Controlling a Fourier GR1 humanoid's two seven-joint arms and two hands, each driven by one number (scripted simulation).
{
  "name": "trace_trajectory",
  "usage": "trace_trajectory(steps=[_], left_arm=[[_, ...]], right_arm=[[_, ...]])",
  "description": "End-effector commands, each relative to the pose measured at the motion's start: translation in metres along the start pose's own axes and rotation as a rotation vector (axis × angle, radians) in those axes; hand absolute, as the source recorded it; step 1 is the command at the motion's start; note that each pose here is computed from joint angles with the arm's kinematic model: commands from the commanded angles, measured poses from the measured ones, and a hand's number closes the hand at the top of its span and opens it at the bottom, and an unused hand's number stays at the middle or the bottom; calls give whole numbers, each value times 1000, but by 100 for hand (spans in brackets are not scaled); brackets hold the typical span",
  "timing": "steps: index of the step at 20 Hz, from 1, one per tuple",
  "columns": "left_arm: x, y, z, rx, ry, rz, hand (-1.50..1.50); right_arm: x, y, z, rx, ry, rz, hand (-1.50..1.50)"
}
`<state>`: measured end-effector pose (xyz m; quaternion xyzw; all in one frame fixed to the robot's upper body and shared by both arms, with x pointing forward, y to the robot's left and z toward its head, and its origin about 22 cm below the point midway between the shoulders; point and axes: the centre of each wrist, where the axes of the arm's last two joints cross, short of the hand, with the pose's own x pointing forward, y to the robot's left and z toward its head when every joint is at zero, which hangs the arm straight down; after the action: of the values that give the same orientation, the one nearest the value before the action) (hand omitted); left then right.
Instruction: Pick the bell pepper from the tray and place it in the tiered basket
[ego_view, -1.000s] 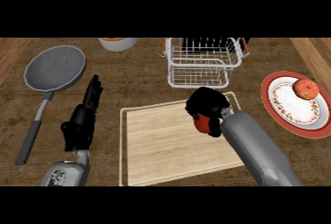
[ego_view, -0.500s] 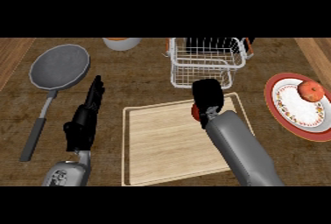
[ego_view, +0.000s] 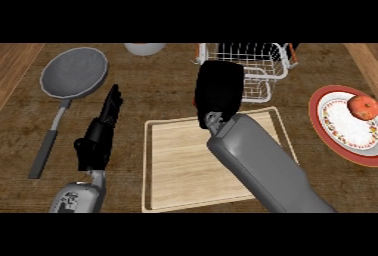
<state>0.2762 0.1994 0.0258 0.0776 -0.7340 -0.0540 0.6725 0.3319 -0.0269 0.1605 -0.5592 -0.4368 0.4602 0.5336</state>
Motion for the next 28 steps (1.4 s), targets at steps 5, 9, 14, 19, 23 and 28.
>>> trace_trajectory(steps=[5, 9, 14, 19, 23, 28], left_arm=[[-5, 8, 0, 8, 18, -2, 0], [1, 1, -1, 10, -3, -16, 0], [8, -5, 0, 0, -16, 10, 0], [5, 3, 6, 6, -13, -5, 0], [19, -10, -4, 11, -29, -8, 0], [8, -9, 6, 11, -20, -4, 0]], right_arm=[[13, -101, 35, -95, 150, -60, 150], [15, -135, 35, -114, 165, -135, 150], [12, -149, 19, -102, 171, -382, 150], [19, -137, -14, -106, 186, -311, 150], [11, -149, -25, -137, 219, -300, 150], [-4, -145, -60, -135, 239, -234, 150]])
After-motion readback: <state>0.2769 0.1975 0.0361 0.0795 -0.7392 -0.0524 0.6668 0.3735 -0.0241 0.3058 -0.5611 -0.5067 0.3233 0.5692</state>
